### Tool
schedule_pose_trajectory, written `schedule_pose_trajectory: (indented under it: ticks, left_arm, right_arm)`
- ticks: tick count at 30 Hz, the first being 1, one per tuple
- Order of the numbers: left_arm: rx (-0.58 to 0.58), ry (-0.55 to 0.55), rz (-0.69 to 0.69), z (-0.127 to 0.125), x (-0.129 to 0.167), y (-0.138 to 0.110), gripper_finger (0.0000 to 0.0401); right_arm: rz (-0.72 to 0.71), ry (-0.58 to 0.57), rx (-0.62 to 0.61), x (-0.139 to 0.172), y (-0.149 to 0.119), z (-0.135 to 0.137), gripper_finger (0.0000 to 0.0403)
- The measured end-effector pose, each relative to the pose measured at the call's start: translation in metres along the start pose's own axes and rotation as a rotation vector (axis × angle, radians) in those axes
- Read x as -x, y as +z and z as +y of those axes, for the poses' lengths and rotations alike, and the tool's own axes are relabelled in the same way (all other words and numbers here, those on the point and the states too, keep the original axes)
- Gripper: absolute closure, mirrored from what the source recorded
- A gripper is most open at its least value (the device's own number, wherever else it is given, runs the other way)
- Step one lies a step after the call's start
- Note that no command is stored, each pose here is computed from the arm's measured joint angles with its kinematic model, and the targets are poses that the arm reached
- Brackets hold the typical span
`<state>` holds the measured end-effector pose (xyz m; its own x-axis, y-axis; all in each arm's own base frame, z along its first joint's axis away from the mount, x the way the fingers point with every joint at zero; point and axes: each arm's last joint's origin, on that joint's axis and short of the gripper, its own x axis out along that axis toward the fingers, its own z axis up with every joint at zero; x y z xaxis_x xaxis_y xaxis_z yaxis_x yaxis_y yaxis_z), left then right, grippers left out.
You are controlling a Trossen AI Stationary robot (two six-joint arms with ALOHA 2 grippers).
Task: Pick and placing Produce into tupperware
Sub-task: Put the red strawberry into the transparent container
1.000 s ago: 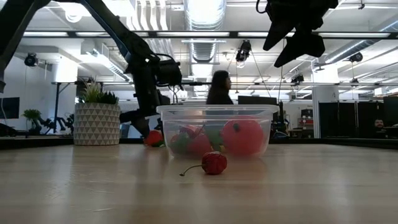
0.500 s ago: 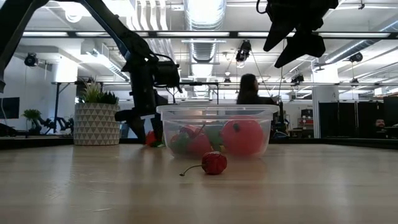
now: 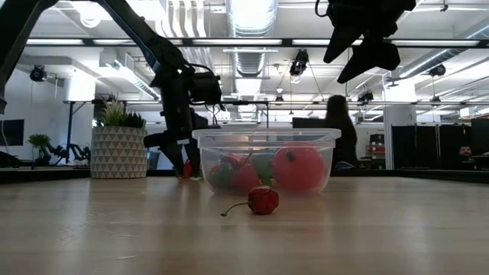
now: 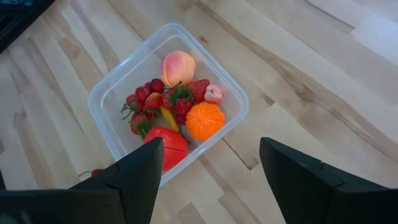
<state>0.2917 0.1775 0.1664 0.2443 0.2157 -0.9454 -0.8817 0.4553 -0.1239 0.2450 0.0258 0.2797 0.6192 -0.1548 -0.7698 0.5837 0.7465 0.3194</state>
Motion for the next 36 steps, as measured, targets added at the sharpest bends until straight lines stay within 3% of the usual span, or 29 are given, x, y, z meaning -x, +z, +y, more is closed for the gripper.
schedule_pose_trajectory:
  ticks: [12,18,23,28,32,36]
  left_arm:
    - [-0.045,-0.025,-0.012,-0.014,0.008,-0.008,0.0236]
    - [-0.094,-0.083,-0.046,-0.025,0.037,-0.016,0.0237]
    - [-0.286,-0.294,-0.082,-0.045,0.086,-0.037,0.0237]
    - [-0.499,-0.59,-0.052,-0.067,0.129,-0.069,0.0237]
    - [-0.597,-0.729,-0.052,-0.086,0.143,-0.09,0.0237]
    - [-0.643,-0.805,-0.082,-0.112,0.136,-0.1,0.0237]
  right_arm:
    - [0.001,-0.001,0.009,0.0,0.0,0.0,0.0145]
    - [0.029,-0.031,0.005,0.0,-0.003,-0.003,0.0145]
    - [0.043,-0.093,-0.012,0.002,-0.006,-0.009,0.0145]
    - [-0.023,-0.146,-0.012,0.01,-0.004,-0.013,0.0145]
    - [-0.064,-0.158,0.009,0.016,-0.001,-0.017,0.0145]
    - [-0.078,-0.171,0.021,0.017,0.004,-0.023,0.0145]
